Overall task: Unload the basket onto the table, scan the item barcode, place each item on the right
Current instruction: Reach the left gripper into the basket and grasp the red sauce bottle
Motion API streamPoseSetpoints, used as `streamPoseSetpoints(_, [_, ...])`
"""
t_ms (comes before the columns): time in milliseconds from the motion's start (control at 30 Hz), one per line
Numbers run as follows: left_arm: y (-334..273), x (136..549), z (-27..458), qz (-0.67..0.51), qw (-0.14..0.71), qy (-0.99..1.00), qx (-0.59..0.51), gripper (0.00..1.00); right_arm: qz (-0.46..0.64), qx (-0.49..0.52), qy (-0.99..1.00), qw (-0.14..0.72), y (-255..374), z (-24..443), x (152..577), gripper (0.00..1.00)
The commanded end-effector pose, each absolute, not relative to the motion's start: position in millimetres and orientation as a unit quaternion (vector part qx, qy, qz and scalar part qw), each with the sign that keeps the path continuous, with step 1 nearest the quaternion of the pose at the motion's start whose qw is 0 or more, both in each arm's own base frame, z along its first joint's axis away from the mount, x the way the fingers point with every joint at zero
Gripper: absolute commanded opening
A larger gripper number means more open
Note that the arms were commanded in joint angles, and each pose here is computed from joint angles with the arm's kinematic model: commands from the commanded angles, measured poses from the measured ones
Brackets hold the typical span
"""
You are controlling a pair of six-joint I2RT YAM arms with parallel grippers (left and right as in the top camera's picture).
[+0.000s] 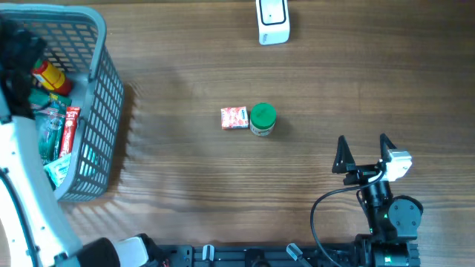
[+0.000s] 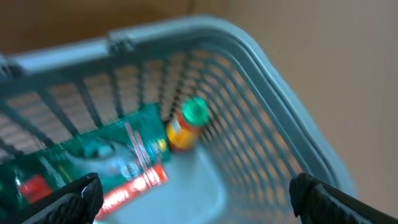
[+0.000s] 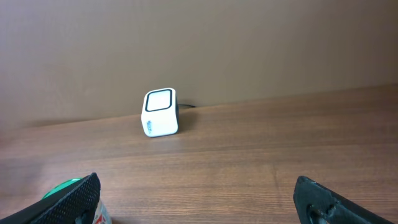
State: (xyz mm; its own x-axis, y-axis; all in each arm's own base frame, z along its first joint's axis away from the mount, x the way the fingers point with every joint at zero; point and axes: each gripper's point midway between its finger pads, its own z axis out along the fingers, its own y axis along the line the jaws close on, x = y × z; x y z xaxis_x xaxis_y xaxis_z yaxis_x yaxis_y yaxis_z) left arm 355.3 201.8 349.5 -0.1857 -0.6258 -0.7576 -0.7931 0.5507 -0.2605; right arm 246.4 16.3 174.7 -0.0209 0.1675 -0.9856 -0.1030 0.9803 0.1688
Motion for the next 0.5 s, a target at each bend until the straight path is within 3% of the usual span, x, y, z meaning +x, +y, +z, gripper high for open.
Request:
streamPoseSetpoints(0, [215,380,307,0.114,0.395,0.838,-0.359,1.0,0.092,0.02,0.704,0.704,16,177,246,1.0])
streamPoseSetpoints(267, [236,429,225,0.153,0.321,0.911,-0.209,1.0,0.092,0.02,0.704,0.704,16,177,246,1.0])
streamPoseSetpoints(467, [252,459,211,0.169,0.344,0.91,-0.157,1.0,0.092,0.02,0.704,0.704,16,177,246,1.0])
